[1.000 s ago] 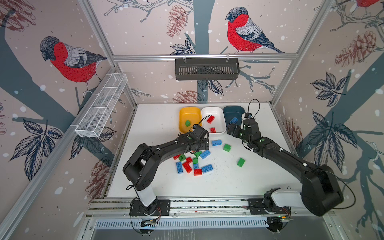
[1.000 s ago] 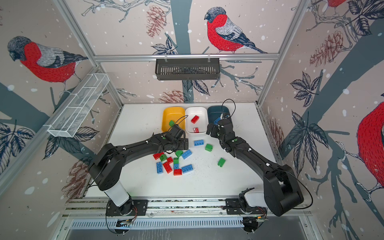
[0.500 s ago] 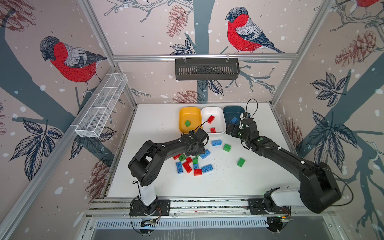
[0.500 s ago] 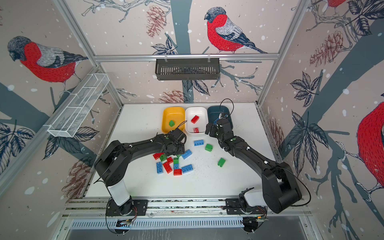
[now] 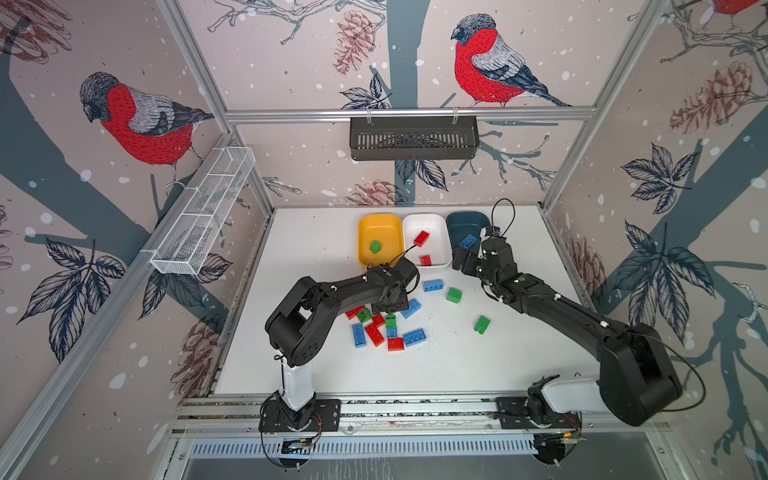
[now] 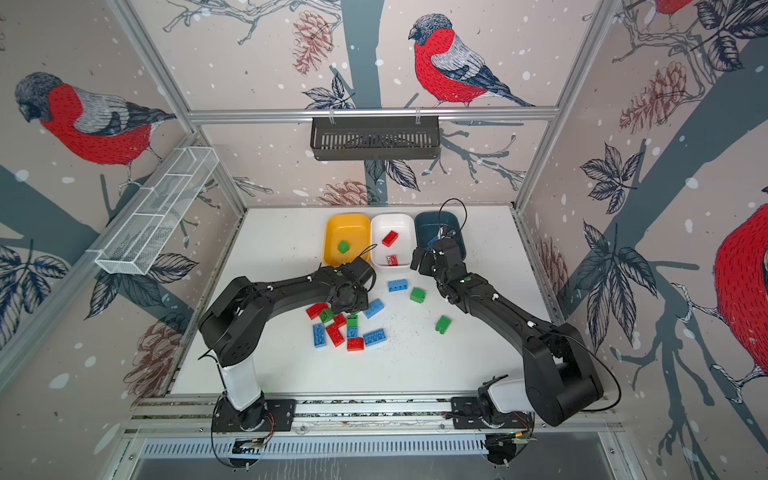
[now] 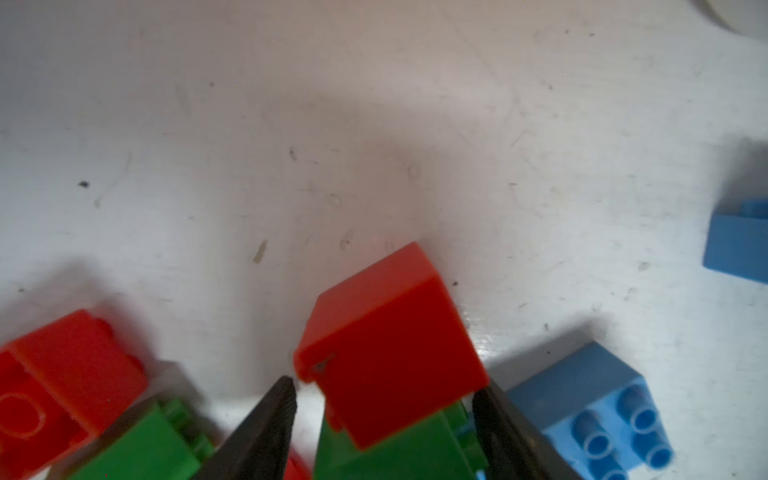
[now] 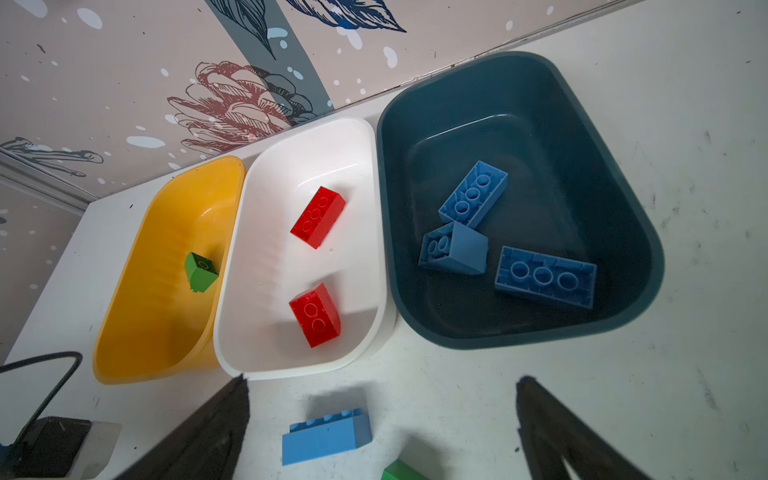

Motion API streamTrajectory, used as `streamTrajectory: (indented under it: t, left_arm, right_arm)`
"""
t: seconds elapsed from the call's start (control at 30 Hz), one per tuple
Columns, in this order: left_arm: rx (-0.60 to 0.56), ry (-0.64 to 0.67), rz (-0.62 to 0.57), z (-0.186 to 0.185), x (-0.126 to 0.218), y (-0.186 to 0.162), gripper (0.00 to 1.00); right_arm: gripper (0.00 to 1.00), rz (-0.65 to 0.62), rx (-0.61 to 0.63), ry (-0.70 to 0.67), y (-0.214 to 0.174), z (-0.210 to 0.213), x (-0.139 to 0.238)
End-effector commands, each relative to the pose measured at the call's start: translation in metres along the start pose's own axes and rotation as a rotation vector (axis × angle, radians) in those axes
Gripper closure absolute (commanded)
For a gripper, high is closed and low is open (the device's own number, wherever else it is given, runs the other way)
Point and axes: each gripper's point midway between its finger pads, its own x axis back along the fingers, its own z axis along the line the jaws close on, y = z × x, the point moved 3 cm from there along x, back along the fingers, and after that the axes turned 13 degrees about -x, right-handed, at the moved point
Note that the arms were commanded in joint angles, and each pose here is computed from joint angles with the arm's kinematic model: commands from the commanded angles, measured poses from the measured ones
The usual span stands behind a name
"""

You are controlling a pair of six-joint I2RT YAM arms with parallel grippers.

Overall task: Sort the legos into containers by color
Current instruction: 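Lift the green brick over the yellow tub while the right gripper reaches toward the pile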

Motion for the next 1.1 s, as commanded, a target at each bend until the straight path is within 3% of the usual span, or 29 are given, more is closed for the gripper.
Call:
streamTrajectory:
  t: [0.0,0.47,0.77,1.07]
  left_arm:
    - [0.006,0.049,0.017,0.011,0.003,-0.007,0.32]
    - [-0.013,0.038,-0.012,0.007,0.008,-0.002,0.59]
    - [-0.006,-0.037,-0.290,0.009,0.062,0.040,0.59]
    - [-0.007,-0.049,-0.468,0.013,0.090,0.121,0.60]
  right_arm:
    - [0.01,-0.022,0.017,0.004,0.003,0.002,-0.001]
    - [0.01,-0.019,0.019,-0.001,0.003,0.001,-0.001]
    - [0.00,0.057,0.091,0.082,-0.015,0.012,0.003]
    - [0.00,0.141,0.150,0.130,-0.053,0.028,0.005]
